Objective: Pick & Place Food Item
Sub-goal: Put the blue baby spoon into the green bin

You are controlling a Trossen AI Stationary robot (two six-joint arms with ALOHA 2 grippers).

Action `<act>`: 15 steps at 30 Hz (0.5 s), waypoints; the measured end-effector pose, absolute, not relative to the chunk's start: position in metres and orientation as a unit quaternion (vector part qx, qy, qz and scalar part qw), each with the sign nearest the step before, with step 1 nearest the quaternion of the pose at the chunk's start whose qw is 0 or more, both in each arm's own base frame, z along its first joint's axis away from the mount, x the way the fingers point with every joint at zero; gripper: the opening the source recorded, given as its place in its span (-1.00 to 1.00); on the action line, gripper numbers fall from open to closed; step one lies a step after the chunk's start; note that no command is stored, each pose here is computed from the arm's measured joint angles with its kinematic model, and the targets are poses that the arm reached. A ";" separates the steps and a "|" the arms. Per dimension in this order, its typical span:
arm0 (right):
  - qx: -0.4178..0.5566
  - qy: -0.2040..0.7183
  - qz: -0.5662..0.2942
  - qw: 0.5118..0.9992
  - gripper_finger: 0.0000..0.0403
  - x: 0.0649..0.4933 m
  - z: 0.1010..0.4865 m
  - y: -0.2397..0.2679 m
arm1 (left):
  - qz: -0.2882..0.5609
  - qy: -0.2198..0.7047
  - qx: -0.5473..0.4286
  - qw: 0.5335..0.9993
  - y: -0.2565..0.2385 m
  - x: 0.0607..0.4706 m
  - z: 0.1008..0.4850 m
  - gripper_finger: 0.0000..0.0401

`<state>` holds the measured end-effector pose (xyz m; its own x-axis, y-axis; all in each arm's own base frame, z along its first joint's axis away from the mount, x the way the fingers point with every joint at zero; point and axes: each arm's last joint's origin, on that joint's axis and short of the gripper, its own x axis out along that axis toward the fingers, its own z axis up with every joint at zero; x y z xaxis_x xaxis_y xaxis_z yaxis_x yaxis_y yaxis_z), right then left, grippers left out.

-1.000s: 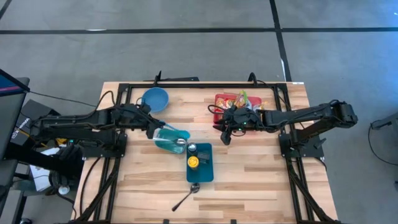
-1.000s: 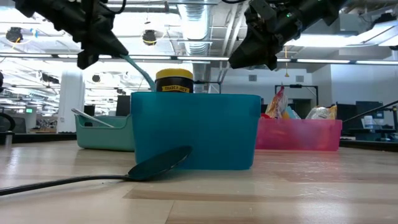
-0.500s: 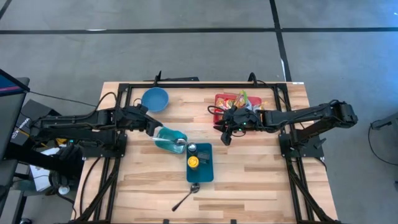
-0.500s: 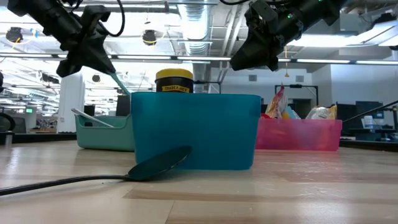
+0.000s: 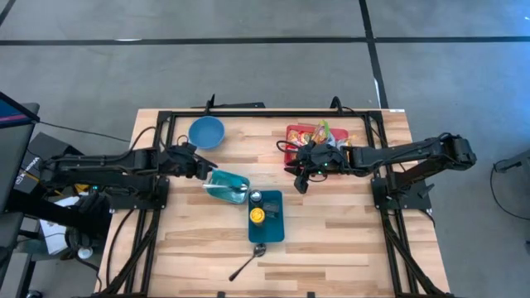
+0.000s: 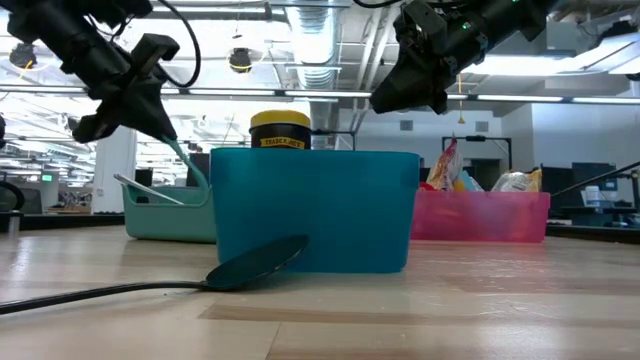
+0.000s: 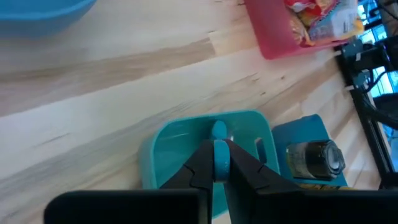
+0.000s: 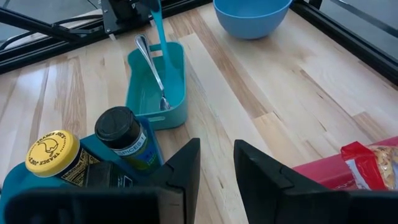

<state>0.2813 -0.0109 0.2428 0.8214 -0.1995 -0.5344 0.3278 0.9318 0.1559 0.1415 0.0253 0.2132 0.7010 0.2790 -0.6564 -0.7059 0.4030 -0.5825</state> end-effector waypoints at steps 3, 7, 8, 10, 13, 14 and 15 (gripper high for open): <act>0.121 0.264 -0.139 0.947 -0.54 0.281 0.243 -0.011 | 0.313 0.239 -0.462 0.795 0.025 0.140 0.208 -0.94; 0.121 0.264 -0.139 0.947 -0.54 0.281 0.243 -0.011 | 0.311 0.241 -0.470 0.790 0.025 0.140 0.206 -0.95; 0.121 0.264 -0.139 0.947 -0.54 0.281 0.243 -0.011 | 0.310 0.239 -0.470 0.791 0.025 0.140 0.206 -0.95; 0.121 0.264 -0.139 0.947 -0.54 0.281 0.243 -0.011 | 0.308 0.236 -0.471 0.792 0.025 0.141 0.207 -0.93; 0.121 0.264 -0.139 0.947 -0.54 0.281 0.243 -0.011 | 0.305 0.236 -0.473 0.792 0.025 0.141 0.207 -0.91; 0.121 0.264 -0.139 0.947 -0.54 0.281 0.243 -0.011 | 0.304 0.237 -0.473 0.792 0.025 0.141 0.207 -0.90; 0.121 0.264 -0.139 0.947 -0.54 0.281 0.243 -0.011 | 0.301 0.238 -0.474 0.792 0.025 0.141 0.207 -0.90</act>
<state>0.2813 -0.0109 0.2428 0.8214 -0.1995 -0.5344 0.3278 0.9318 0.1559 0.1413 0.0245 0.2071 0.7047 0.2515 -0.6635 -0.7036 0.3682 -0.6077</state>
